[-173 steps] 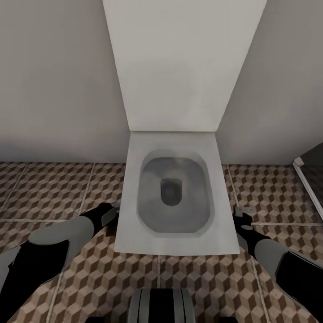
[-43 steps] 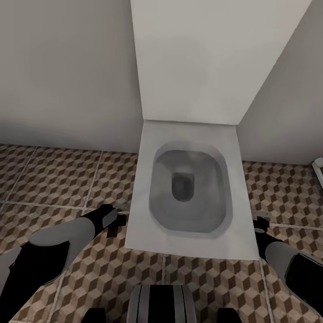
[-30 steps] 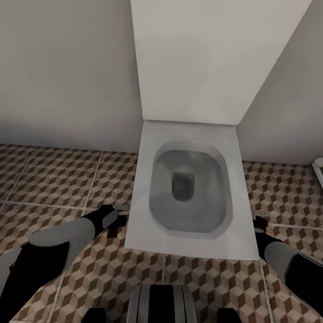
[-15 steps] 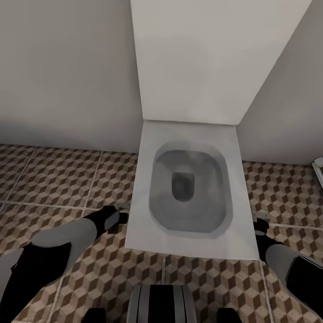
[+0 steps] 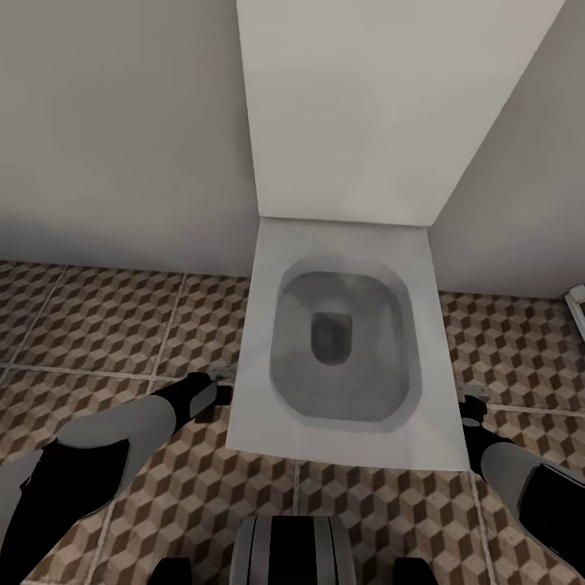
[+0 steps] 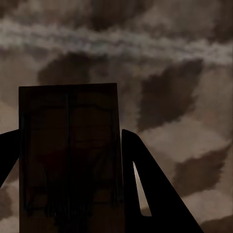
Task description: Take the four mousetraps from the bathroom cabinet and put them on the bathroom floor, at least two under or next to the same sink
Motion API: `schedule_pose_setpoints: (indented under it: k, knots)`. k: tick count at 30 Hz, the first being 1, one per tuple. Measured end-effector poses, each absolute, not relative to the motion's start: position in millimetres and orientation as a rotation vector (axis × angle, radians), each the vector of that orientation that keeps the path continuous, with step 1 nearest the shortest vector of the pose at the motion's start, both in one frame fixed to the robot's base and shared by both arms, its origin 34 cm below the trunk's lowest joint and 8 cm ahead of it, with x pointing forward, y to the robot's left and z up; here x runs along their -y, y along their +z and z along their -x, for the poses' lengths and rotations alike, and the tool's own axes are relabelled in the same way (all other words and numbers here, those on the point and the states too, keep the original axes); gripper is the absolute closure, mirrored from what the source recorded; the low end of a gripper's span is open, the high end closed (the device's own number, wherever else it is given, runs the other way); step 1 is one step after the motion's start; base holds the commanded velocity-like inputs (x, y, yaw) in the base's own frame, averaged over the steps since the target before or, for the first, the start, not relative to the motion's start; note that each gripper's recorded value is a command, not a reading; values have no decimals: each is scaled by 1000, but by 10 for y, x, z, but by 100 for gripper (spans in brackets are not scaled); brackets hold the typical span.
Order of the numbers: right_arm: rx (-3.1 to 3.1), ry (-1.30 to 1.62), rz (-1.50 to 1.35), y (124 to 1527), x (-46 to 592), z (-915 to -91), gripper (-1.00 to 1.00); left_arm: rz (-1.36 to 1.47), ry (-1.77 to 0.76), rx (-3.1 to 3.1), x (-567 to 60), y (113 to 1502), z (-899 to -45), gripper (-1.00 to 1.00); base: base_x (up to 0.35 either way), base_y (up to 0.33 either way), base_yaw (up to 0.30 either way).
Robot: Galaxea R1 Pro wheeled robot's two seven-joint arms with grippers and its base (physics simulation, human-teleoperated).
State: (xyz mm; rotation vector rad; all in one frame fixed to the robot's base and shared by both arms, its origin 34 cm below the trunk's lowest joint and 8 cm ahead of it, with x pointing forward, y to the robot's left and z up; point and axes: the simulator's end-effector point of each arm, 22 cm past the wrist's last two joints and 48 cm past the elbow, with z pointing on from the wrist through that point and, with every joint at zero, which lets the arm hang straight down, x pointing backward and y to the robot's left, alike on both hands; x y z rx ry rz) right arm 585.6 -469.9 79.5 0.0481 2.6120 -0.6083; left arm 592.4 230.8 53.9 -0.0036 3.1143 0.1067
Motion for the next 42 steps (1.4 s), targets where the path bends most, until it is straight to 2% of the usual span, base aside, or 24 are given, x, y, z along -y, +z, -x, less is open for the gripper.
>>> schedule_pose_setpoints:
  k: [15,23,27,42]
  knots:
    - [-2612,-615,-50,800,4723,-5847,100,3,104,-3115,-2300,538,-5919,100,0,0,0]
    - [-2619,-646,-41,891,5103,-5790,100,-9,95,-3120,-2203,528,-5873,100,0,0,0]
    - [-2719,-566,-41,859,5302,-5604,100,-13,273,-3115,-2364,557,-5837,100,0,0,0]
    - [-2723,-554,-39,854,5291,-5608,100,-23,239,-3090,-2209,547,-5838,100,0,0,0]
